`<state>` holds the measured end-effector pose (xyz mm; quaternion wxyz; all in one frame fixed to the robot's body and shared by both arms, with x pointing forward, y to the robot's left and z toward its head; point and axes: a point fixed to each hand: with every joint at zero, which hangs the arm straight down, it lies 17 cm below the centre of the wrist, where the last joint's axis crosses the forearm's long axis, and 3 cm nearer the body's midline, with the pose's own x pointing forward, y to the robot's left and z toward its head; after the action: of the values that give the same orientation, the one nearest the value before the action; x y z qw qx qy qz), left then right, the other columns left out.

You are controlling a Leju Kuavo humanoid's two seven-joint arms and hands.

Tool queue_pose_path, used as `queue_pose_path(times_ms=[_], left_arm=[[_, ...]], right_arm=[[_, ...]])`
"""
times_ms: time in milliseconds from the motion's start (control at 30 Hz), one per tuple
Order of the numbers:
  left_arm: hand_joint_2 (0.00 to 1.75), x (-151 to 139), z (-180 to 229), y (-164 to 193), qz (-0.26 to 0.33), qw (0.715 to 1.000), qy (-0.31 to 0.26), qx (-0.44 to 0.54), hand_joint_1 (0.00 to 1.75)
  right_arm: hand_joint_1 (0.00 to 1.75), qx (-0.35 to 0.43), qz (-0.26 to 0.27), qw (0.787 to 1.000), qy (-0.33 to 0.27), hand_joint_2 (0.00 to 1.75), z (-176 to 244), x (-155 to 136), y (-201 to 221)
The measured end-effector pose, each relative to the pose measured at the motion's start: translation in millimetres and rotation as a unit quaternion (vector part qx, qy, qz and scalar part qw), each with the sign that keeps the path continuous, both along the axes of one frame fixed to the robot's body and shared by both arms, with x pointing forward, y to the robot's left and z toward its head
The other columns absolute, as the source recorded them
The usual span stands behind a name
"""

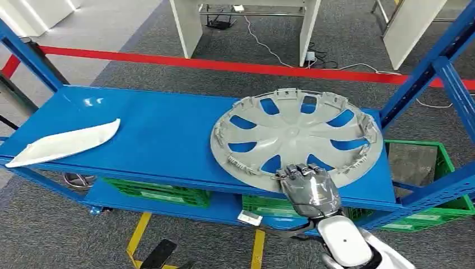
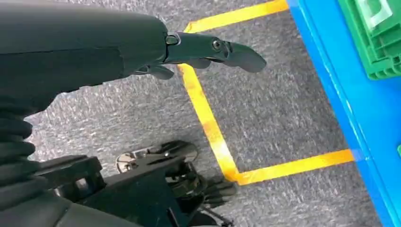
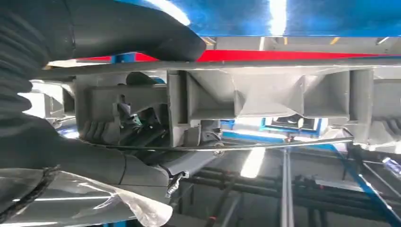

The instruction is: Take the parts from the cabinet and place them on the table.

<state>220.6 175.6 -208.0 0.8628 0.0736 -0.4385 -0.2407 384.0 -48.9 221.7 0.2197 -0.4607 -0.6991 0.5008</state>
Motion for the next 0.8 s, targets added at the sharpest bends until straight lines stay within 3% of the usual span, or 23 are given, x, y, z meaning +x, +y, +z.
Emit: queue_pose_path(times_ms=[467,800], left_arm=[[1.75,-2,-1,-1,0.002,1.000,0.007,-0.009,0.00],[1.75,-9,-11,12,0.023,0.999,0.036,0.005,0.00]], right_arm=[[1.66,-0.009,0.025,1.000,-0.002,1.75,-2,-7,9],[1.66,-0.009,0.105,0.994,0.029,1.75,-23,-39,35]])
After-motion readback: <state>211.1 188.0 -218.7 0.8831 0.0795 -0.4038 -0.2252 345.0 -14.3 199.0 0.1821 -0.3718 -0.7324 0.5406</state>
